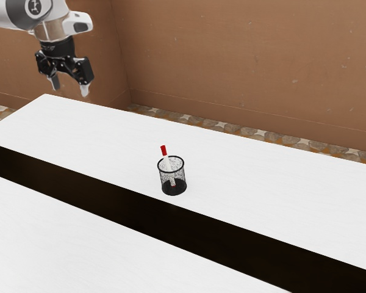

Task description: Take the marker out of the pen holder and place it to the left of the pen holder.

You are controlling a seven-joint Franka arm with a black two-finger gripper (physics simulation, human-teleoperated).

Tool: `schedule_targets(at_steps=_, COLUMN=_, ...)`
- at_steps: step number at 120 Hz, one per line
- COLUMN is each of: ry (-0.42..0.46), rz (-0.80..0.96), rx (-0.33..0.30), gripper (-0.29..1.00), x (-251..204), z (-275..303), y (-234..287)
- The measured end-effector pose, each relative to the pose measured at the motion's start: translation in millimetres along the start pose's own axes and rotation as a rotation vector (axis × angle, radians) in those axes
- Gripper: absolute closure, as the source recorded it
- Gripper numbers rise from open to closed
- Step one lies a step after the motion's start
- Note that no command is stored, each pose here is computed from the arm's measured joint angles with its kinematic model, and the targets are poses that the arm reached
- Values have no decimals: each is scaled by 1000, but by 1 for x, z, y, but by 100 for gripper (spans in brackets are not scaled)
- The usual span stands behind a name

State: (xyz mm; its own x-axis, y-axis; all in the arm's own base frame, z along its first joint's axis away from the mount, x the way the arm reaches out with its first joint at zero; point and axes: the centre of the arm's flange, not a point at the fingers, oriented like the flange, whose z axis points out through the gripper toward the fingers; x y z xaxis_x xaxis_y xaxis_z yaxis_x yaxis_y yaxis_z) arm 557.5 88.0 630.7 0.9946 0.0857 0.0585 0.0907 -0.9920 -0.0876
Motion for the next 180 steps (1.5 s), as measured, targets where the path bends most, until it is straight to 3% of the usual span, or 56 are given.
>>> schedule_targets(at_steps=17, ry=7, rz=-39, rx=28, gripper=0, x=13, z=19, y=-28)
schedule_targets(at_steps=33, ry=-34, rz=48, rx=42, gripper=0, x=54, z=75, y=34)
schedule_targets(at_steps=47, ry=-97, rz=-52, rx=49, gripper=0, x=89, z=167, y=-19)
schedule_targets(at_steps=67, ry=-66, rz=-92, rx=29, gripper=0, x=135, z=260, y=-36)
schedule_targets(at_steps=72, ry=-30, rz=-114, rx=-15, gripper=0, x=144, z=259, y=-29)
schedule_targets(at_steps=86, ry=41, rz=-221, rx=-214, gripper=0, x=160, z=240, y=19)
schedule_targets(at_steps=100, ry=46, rz=-271, rx=-297, gripper=0, x=177, z=249, y=67)
schedule_targets(at_steps=126, ry=5, rz=-264, rx=-244, gripper=0, x=184, z=254, y=117)
schedule_targets(at_steps=152, ry=-79, rz=-261, rx=-138, gripper=0, x=176, z=279, y=128)
schedule_targets(at_steps=168, ry=-66, rz=-284, rx=-128, gripper=0, x=180, z=280, y=129)
schedule_targets(at_steps=180, ry=-73, rz=-305, rx=-154, gripper=0, x=180, z=279, y=135)
